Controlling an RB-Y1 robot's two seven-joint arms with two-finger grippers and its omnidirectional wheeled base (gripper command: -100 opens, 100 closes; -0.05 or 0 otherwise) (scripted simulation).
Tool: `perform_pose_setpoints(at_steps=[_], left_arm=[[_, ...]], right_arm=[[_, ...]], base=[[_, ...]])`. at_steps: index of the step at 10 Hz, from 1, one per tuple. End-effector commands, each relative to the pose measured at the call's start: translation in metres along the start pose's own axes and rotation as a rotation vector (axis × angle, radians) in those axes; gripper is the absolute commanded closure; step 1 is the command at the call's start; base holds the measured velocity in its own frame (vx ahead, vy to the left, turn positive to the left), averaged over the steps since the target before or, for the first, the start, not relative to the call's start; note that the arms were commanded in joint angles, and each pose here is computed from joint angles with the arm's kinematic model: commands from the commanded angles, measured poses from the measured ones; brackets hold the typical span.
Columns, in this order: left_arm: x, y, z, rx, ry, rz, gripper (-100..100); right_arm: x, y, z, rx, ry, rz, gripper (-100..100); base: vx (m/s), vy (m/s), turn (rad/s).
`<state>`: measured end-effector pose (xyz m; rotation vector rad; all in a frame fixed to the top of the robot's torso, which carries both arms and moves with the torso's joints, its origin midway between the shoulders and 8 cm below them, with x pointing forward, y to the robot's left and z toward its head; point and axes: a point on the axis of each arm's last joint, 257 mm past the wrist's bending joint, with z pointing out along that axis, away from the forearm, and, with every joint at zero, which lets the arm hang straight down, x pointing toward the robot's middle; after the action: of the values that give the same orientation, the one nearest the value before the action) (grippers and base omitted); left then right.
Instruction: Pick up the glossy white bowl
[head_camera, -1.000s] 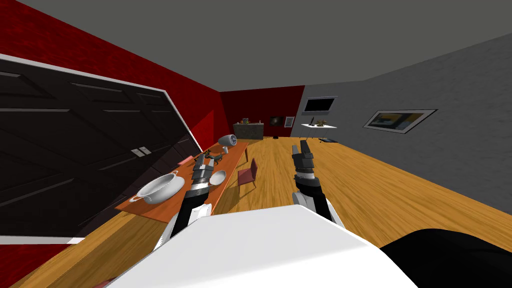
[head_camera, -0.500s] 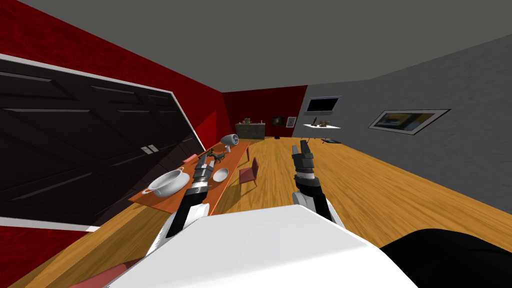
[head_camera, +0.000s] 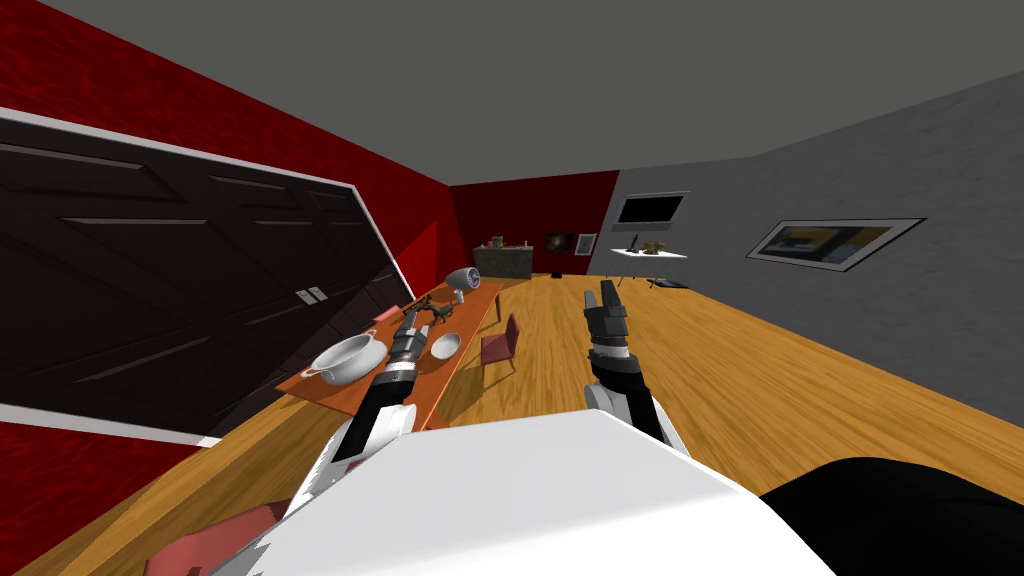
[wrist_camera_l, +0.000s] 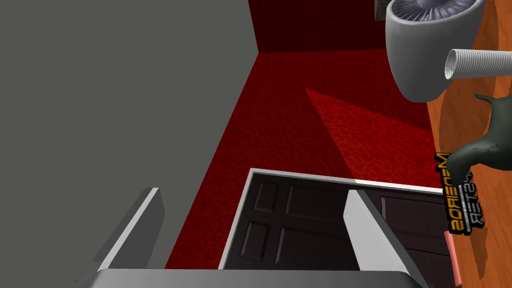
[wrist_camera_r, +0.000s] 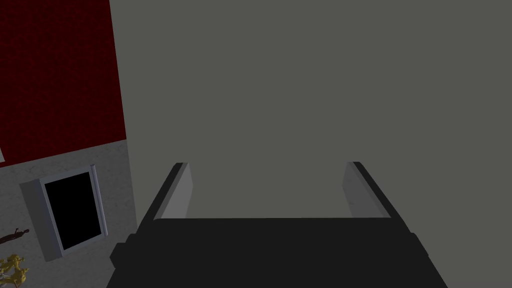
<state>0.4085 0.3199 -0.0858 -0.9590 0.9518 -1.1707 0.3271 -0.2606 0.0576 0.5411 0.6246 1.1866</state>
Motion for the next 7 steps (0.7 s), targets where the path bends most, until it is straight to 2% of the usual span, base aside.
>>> perform_pose_setpoints(at_steps=[1, 7], left_arm=[[-0.003, 0.011, 0.001, -0.043, -0.004, 0.002, -100], [-0.016, 0.057, 0.002, -0.21, -0.022, 0.001, -100]], right_arm=[[0.0, 0.0, 0.0, 0.0, 0.0, 0.0, 0], [0.0, 0.0, 0.0, 0.0, 0.0, 0.0, 0]], base=[[-0.026, 0.002, 0.025], [-0.019, 0.007, 0.033]])
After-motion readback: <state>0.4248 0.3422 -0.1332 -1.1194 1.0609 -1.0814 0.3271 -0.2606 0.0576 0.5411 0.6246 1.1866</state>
